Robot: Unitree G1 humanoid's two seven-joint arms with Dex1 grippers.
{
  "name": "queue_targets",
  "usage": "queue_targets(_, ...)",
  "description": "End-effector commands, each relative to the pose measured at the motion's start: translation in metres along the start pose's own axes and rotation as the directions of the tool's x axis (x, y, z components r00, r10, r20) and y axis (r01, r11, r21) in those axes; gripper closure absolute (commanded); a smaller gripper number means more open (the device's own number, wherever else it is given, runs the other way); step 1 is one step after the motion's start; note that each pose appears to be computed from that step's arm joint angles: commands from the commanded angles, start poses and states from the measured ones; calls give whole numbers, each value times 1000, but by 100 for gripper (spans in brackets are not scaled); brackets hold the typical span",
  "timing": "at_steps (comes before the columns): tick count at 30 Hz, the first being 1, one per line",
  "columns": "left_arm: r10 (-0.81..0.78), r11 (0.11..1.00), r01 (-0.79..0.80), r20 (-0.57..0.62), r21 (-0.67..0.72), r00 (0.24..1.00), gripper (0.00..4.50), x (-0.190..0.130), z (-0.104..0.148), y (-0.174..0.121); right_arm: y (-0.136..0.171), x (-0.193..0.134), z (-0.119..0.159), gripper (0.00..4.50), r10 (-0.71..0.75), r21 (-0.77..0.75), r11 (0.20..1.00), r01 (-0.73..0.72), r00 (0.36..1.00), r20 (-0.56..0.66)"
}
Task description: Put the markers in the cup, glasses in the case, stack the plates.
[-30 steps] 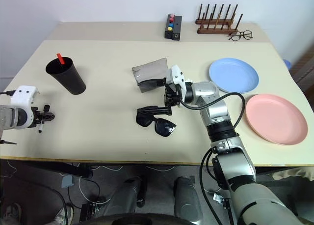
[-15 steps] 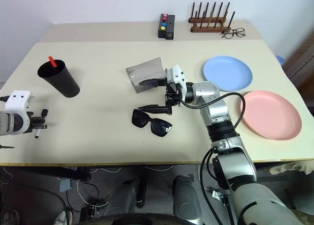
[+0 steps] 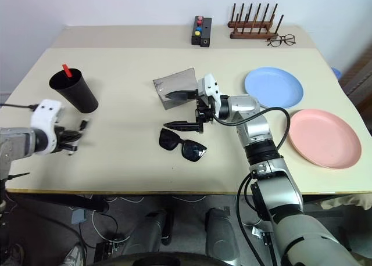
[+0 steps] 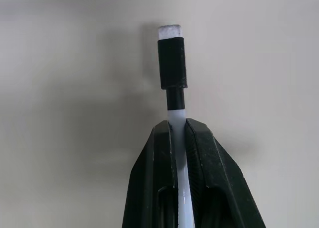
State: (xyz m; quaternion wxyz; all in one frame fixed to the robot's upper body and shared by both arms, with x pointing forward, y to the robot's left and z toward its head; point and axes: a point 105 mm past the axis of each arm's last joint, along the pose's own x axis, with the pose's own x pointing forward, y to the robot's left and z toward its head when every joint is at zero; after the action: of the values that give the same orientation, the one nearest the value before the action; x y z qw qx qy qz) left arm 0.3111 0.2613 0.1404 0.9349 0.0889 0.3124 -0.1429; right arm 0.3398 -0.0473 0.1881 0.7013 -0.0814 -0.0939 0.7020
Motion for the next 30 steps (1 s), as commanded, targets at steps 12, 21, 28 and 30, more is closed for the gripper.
queue_targets(12, 185, 978, -201, 695, -59, 695, 445, 12, 161, -7, -40, -20, 36, 0, -214, -71, 973, 218, 975, 56)
queue_targets(21, 344, 937, -175, 876, -301, 339, 445, -48, 201, 40, -43, -22, 54, 0, -227, -52, 970, 238, 960, 163)
queue_targets(28, 414, 885, -306, 893, -350, 177, 445, -90, 190, 57, -42, -21, 53, 0, -227, -36, 971, 237, 956, 187)
queue_targets(30, 431, 864, -351, 890, -360, 147, 445, -100, 183, 59, -41, -20, 52, 0, -225, -34, 971, 236, 956, 187)
